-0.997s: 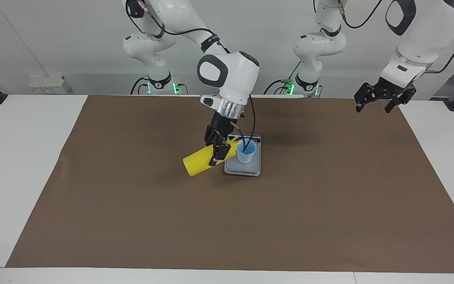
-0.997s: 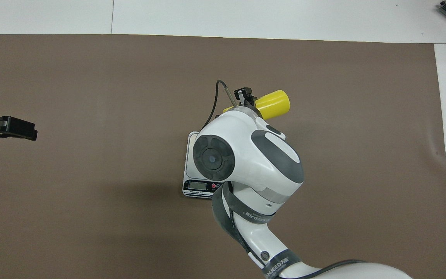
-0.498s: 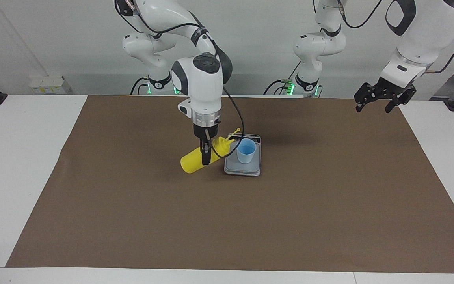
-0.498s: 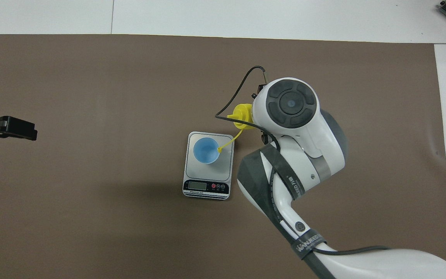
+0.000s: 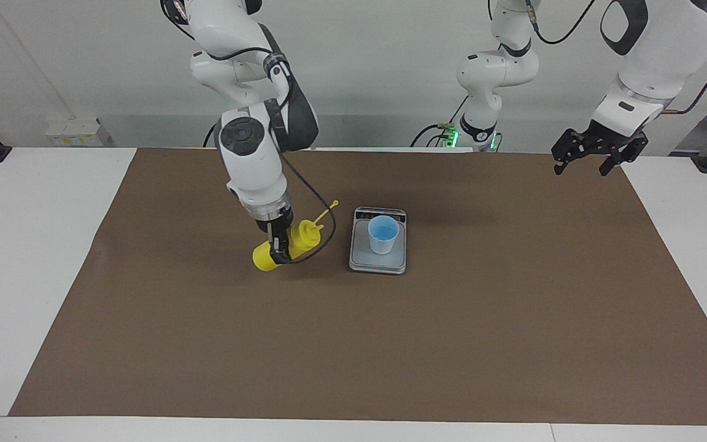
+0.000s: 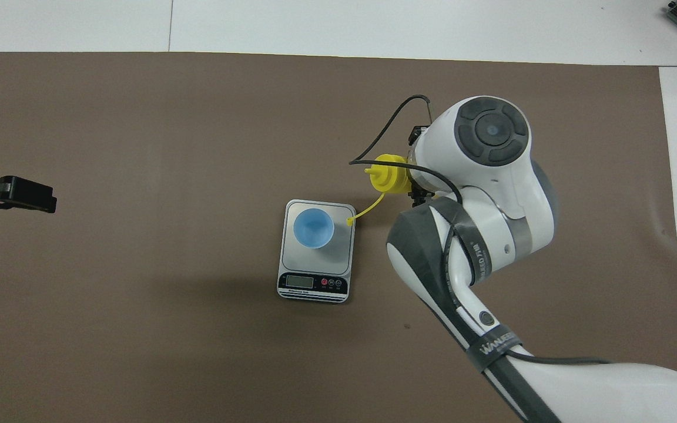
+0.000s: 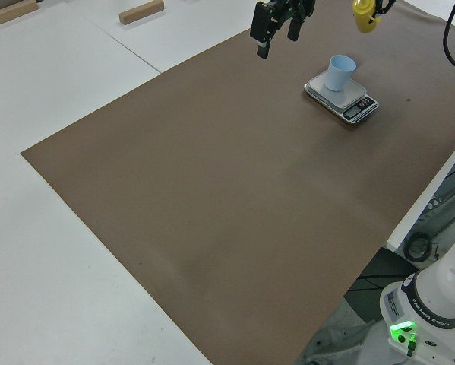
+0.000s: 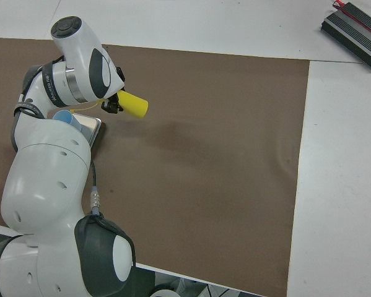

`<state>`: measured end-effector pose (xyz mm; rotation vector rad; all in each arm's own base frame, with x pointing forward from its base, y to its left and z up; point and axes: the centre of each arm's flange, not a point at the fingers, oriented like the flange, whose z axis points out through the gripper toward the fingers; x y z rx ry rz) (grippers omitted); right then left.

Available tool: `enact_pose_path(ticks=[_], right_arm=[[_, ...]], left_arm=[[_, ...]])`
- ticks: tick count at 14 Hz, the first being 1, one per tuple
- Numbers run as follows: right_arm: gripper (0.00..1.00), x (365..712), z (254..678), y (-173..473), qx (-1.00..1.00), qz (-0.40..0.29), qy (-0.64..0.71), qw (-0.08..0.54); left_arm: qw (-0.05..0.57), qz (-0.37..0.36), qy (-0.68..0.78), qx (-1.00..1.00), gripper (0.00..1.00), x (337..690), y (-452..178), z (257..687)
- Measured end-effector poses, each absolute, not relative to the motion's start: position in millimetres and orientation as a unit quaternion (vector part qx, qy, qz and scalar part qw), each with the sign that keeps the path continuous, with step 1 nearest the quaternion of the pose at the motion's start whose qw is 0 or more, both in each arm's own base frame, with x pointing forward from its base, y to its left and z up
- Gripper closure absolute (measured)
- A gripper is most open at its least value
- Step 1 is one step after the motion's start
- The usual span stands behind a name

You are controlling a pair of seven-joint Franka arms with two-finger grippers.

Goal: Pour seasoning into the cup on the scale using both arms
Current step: 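Turn the bottle upright and carry it back with the right gripper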

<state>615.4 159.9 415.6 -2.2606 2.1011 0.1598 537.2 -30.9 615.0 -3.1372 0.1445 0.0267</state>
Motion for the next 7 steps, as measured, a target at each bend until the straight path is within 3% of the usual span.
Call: enact_pose_path(ticks=[7], right_arm=[[0.42, 604.6, 386.6, 16.7, -0.712, 0.154, 0.676, 0.108]], left_arm=[[0.000, 0.009, 0.046, -0.999, 0.00, 537.2, -30.9, 615.0]])
